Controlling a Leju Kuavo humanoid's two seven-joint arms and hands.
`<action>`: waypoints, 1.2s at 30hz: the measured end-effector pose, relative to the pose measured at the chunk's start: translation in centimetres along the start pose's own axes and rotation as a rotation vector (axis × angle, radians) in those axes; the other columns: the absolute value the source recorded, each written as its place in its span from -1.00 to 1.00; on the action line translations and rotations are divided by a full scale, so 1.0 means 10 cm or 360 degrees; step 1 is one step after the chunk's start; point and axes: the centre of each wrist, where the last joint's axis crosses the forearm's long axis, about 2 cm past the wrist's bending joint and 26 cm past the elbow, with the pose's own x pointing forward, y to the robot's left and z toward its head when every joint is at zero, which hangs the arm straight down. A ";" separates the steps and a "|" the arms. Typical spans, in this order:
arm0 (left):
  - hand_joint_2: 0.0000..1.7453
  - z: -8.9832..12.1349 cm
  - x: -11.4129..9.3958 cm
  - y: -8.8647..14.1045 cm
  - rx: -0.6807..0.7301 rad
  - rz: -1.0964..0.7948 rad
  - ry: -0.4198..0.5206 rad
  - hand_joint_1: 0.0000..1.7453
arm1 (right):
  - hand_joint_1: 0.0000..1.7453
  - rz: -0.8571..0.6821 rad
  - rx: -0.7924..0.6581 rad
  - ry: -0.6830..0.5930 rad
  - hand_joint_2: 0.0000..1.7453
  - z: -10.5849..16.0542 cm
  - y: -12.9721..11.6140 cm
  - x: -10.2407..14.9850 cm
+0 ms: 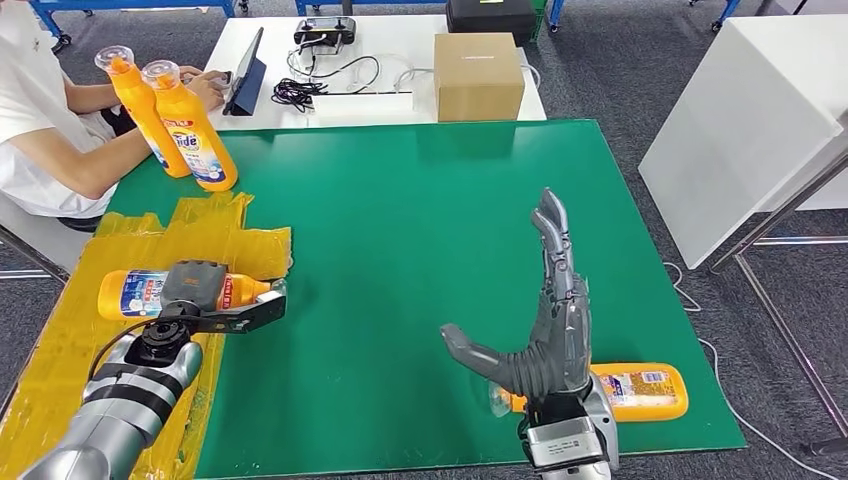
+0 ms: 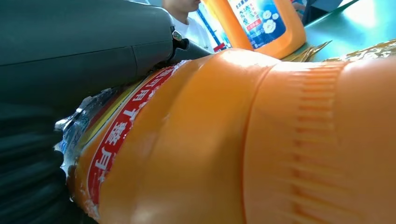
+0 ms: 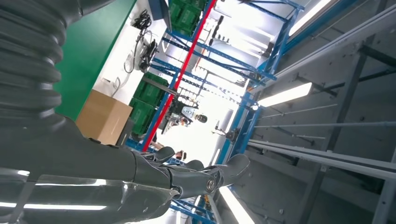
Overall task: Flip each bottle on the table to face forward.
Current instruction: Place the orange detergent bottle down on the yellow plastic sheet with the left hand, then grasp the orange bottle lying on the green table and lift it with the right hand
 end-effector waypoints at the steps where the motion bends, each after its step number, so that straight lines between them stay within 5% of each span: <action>1: 1.00 -0.01 -0.01 0.00 -0.0008 0.0002 0.0001 1.00 | -1.00 0.0001 -0.0001 0.0000 1.00 0.00 0.00 0.00; 3: 1.00 -0.03 -0.02 -0.01 -0.0042 0.0027 -0.0004 1.00 | -1.00 0.0001 -0.0005 0.0002 1.00 0.00 -0.01 0.00; 4: 1.00 -0.04 -0.04 -0.02 -0.0065 0.0051 -0.0006 0.69 | -1.00 0.0000 -0.0007 0.0002 1.00 0.00 -0.01 0.00; 7: 1.00 -0.09 -0.11 -0.05 -0.0152 0.0127 0.0005 -0.81 | -1.00 -0.0005 -0.0015 0.0002 1.00 -0.02 -0.02 -0.01; 8: 1.00 -0.11 -0.13 -0.06 -0.0182 0.0146 0.0012 -1.00 | -1.00 -0.0006 -0.0018 0.0000 1.00 -0.03 -0.02 -0.01; 24: 1.00 -0.14 -0.22 -0.18 -0.0293 0.0329 0.0054 -1.00 | -1.00 -0.0024 -0.0022 0.0017 1.00 -0.08 -0.02 -0.06; 36: 1.00 0.02 -0.13 -0.24 -0.0075 0.0650 -0.0047 -1.00 | -1.00 -0.0029 -0.0032 0.0057 1.00 -0.04 -0.05 -0.10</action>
